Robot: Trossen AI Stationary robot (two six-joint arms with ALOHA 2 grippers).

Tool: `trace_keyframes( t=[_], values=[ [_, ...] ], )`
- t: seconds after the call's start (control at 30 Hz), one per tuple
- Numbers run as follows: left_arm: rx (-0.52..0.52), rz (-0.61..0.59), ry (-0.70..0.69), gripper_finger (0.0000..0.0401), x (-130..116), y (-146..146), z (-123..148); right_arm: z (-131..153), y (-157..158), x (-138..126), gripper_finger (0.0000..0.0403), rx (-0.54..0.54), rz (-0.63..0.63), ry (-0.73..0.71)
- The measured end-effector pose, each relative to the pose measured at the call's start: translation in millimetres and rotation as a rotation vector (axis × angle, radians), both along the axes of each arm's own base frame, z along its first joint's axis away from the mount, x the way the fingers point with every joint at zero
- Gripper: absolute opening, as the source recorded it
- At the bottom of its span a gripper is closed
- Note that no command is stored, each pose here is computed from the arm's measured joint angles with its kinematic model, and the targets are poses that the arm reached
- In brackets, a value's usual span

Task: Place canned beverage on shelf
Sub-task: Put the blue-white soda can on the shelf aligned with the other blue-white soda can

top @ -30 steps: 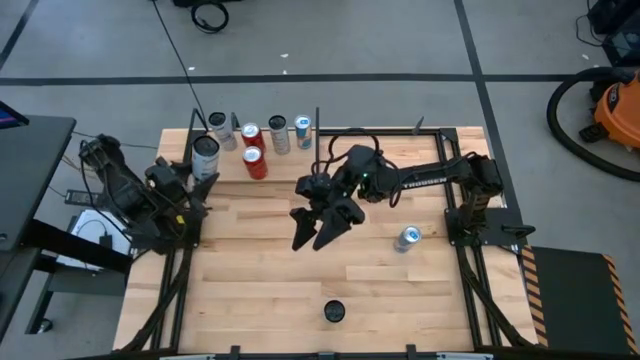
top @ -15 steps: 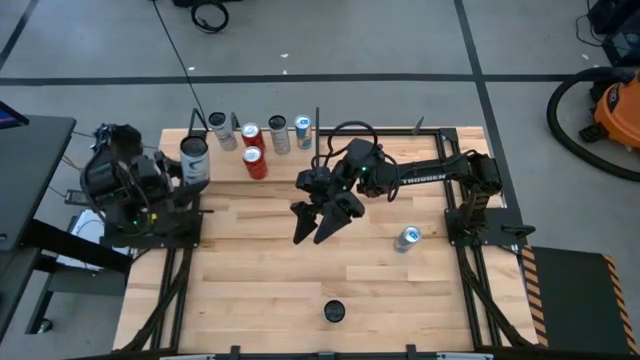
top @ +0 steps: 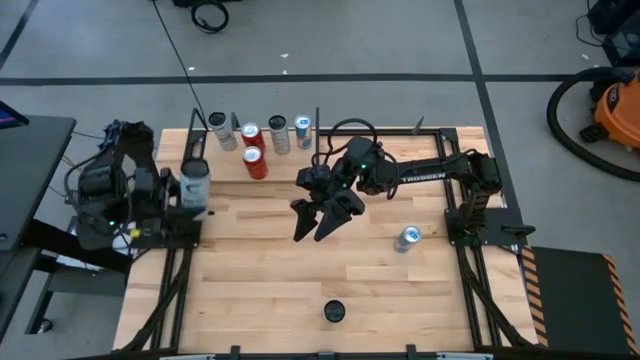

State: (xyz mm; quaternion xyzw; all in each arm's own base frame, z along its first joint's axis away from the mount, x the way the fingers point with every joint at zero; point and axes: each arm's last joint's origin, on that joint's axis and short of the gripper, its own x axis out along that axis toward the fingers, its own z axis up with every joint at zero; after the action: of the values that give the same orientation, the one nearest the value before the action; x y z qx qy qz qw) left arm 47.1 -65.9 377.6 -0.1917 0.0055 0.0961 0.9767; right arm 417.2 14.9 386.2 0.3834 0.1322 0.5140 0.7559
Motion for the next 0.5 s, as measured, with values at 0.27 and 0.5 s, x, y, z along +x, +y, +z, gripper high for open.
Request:
trace_keyframes(
  t=[0.27,0.5],
  values=[
    [0.091,-0.182,-0.007,0.0263,17,-44,30,0,-6,0,0.0313,0.004,-0.012,0.009],
    [0.264,-0.237,-0.113,0.0263,39,-54,50,0,-7,0,0.0313,0.007,-0.014,0.013]
  ],
)
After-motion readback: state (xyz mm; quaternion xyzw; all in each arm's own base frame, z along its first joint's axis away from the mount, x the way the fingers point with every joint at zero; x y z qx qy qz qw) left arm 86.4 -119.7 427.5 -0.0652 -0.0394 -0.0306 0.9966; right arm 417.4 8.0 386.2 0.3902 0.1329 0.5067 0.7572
